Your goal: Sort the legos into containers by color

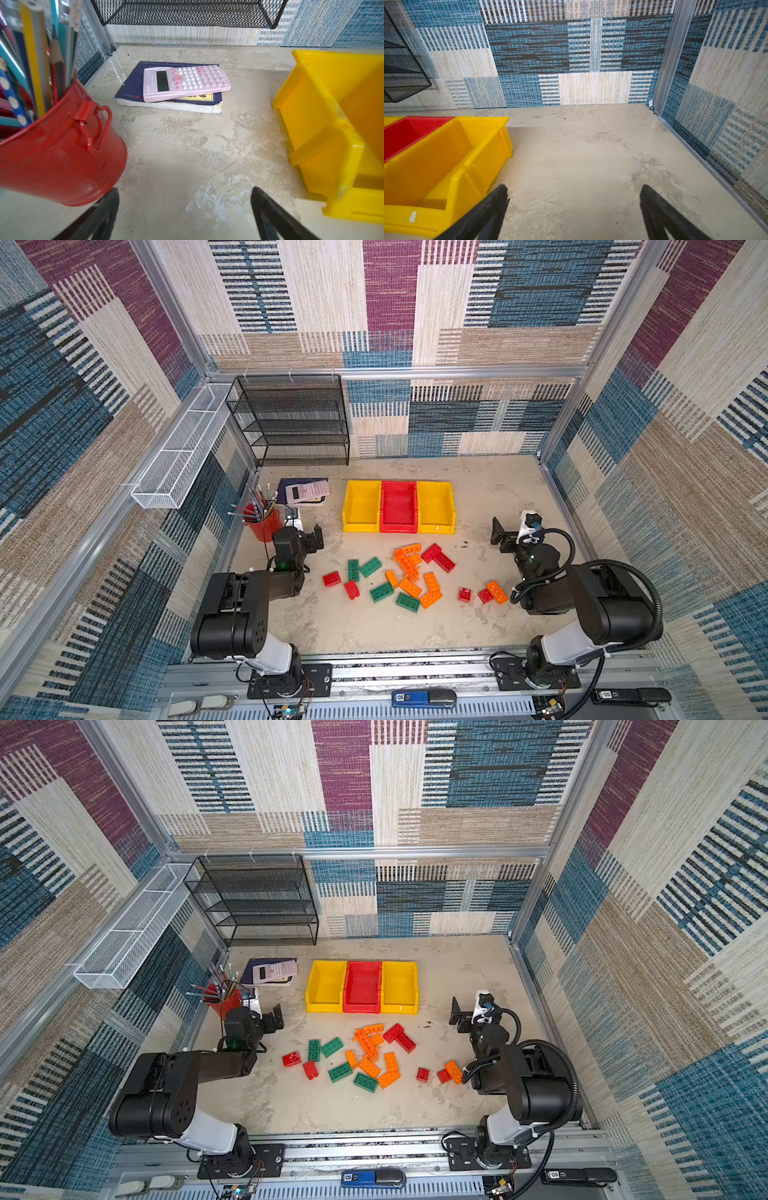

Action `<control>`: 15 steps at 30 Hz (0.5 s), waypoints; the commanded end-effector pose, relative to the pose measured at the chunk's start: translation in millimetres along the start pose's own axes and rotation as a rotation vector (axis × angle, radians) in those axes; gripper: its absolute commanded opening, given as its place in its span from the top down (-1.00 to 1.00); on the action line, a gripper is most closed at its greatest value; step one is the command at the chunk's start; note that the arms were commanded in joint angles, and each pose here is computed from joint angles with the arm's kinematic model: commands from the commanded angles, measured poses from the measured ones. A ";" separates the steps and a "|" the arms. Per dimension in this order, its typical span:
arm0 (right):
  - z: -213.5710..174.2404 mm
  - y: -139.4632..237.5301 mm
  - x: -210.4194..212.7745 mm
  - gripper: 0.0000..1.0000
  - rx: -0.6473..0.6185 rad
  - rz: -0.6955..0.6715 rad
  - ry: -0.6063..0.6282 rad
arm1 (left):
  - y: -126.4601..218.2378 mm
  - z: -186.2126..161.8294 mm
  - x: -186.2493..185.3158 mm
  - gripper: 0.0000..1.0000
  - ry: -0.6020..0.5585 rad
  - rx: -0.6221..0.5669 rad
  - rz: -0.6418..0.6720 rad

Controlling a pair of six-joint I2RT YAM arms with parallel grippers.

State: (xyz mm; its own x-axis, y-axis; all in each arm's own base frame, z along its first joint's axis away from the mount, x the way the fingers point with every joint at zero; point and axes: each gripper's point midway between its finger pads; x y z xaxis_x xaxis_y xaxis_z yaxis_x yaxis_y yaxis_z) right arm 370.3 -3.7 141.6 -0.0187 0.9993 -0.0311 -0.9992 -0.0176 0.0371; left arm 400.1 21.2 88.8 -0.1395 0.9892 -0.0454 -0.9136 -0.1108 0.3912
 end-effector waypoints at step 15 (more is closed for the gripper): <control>9.4 0.1 -0.7 -0.99 -0.038 -0.003 0.000 | 0.8 7.2 0.5 -0.98 -0.014 -0.029 0.002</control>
State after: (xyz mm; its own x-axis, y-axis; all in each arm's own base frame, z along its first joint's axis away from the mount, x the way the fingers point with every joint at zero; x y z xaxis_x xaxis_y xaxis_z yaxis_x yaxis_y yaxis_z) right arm 370.3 -3.7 141.6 -0.0187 0.9993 -0.0311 -0.9992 -0.0176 0.0371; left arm 400.1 21.2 88.8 -0.1395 0.9892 -0.0454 -0.9136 -0.1108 0.3912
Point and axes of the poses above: each gripper's point midway between its finger pads, its own y axis back along the fingers, its own x axis along the line the jaws close on, z = x × y, and after that the axes turned 4 degrees about y, right-handed
